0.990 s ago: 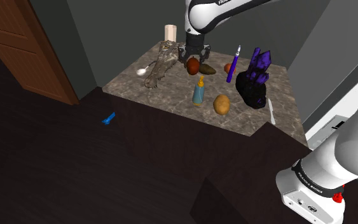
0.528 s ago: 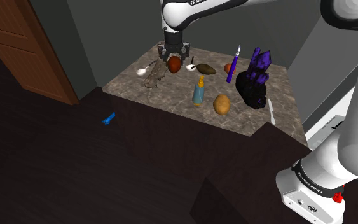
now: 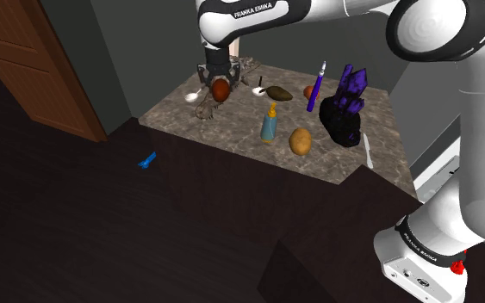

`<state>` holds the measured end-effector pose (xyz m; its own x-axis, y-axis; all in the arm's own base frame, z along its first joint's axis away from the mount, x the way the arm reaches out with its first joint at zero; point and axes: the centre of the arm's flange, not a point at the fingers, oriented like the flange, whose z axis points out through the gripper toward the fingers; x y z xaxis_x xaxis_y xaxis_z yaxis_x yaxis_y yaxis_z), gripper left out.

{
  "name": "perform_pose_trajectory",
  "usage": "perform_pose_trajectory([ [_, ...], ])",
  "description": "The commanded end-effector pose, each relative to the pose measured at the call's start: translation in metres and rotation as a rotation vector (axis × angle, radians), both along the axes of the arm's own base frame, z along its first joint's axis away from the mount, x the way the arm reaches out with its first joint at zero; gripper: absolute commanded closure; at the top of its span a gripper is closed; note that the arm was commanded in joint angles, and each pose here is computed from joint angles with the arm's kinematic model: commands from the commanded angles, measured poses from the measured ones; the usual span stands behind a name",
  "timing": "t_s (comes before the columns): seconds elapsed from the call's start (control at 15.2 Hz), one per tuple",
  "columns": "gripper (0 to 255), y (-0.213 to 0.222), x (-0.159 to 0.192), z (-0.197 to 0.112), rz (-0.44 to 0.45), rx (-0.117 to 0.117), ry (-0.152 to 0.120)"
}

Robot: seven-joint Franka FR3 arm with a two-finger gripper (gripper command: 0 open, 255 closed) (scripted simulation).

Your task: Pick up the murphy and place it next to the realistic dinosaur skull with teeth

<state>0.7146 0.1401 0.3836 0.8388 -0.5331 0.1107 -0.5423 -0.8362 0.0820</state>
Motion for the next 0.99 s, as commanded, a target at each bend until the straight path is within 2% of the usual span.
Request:
perform_pose_trajectory([
  [0.0, 255, 0.001, 0.001, -0.01, 0.0, 0.0, -0.001],
  [0.92, 255, 0.001, 0.001, -0.084, 0.0, 0.0, -0.001],
])
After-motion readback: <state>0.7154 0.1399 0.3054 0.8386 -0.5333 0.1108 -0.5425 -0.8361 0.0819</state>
